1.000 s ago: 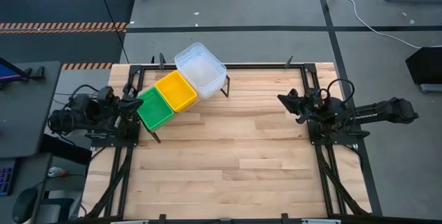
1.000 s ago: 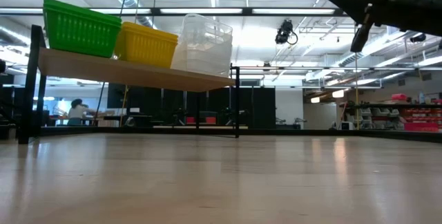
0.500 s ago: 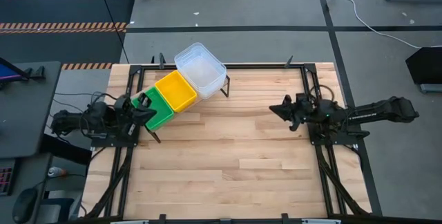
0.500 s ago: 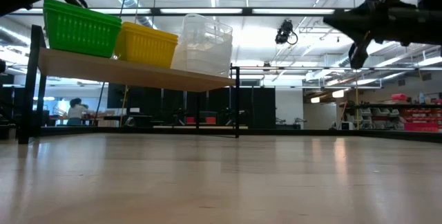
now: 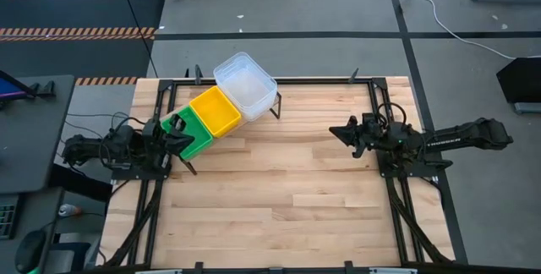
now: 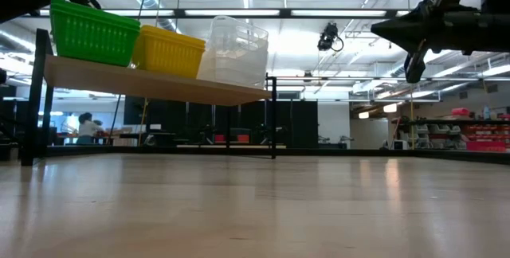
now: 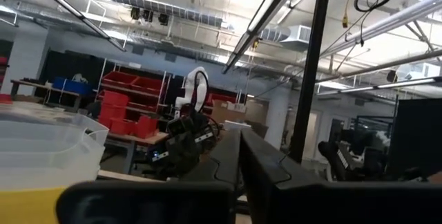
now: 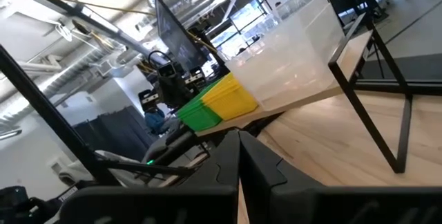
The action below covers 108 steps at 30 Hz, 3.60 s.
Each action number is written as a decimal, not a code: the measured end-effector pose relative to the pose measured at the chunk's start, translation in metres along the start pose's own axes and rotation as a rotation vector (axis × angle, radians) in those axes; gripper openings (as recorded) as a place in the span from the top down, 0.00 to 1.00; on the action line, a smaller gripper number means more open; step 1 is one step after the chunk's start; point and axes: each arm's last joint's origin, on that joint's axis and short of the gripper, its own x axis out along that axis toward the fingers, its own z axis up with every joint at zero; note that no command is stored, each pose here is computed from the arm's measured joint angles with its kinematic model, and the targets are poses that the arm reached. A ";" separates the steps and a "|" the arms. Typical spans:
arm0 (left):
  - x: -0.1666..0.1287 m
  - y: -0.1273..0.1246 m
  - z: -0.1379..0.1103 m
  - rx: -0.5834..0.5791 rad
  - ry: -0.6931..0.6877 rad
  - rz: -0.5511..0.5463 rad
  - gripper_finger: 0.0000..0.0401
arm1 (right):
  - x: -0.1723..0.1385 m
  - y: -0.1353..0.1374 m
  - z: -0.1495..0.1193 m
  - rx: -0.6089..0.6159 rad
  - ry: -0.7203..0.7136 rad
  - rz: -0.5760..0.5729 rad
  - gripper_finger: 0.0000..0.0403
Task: Stack baskets on shelf by color
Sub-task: Return to Home Position
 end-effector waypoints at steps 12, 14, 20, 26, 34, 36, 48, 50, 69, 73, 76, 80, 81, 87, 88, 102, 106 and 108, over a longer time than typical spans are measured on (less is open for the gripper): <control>0.000 0.000 -0.002 -0.004 0.025 0.005 0.93 | 0.000 0.000 0.000 -0.001 0.001 0.000 0.98; 0.000 0.000 -0.002 -0.004 0.024 0.005 0.94 | 0.000 0.000 0.000 -0.001 0.001 0.000 0.98; 0.000 0.000 -0.002 -0.004 0.024 0.005 0.93 | 0.000 0.000 0.000 -0.001 0.001 0.000 0.97; 0.000 0.000 -0.002 -0.005 0.024 0.005 0.91 | 0.000 0.000 0.000 -0.001 0.001 0.001 0.97; 0.000 0.000 -0.002 -0.005 0.023 0.005 0.93 | 0.000 0.000 0.000 -0.001 0.002 0.001 0.97; 0.000 0.000 -0.002 -0.004 0.023 0.005 0.93 | 0.000 0.000 0.000 -0.002 0.002 0.001 0.97; 0.000 0.000 -0.002 -0.004 0.023 0.005 0.91 | 0.000 0.000 0.000 -0.002 0.002 0.001 0.97; 0.000 0.000 -0.002 -0.004 0.023 0.005 0.91 | 0.000 0.000 0.000 -0.002 0.002 0.001 0.97; 0.000 0.000 -0.002 -0.004 0.022 0.005 0.91 | 0.000 0.000 0.000 -0.002 0.002 0.001 0.97; 0.000 0.000 -0.002 -0.004 0.022 0.005 0.93 | 0.000 0.000 0.000 -0.002 0.002 0.001 0.97; 0.000 0.000 -0.002 -0.005 0.022 0.005 0.92 | 0.000 0.000 0.000 -0.002 0.001 0.001 0.97; 0.000 0.000 -0.002 -0.005 0.022 0.005 0.91 | 0.000 0.000 0.000 -0.002 0.002 0.001 0.97; 0.000 0.000 -0.002 -0.004 0.022 0.004 0.90 | 0.000 0.000 0.000 -0.002 0.002 0.001 0.97; 0.000 0.000 -0.002 -0.005 0.022 0.004 0.92 | 0.000 0.000 0.000 -0.002 0.002 0.001 0.97; 0.000 0.000 -0.002 -0.005 0.022 0.005 0.92 | 0.000 0.000 0.000 -0.003 0.002 0.001 0.97; 0.000 0.000 -0.002 -0.004 0.023 0.005 0.90 | 0.000 0.000 0.000 -0.002 0.002 0.001 0.97; 0.000 0.000 -0.002 -0.004 0.022 0.005 0.91 | 0.000 0.000 0.000 -0.002 0.001 0.001 0.97; 0.000 0.000 -0.002 -0.005 0.023 0.004 0.92 | 0.000 0.000 0.000 -0.002 0.001 0.001 0.97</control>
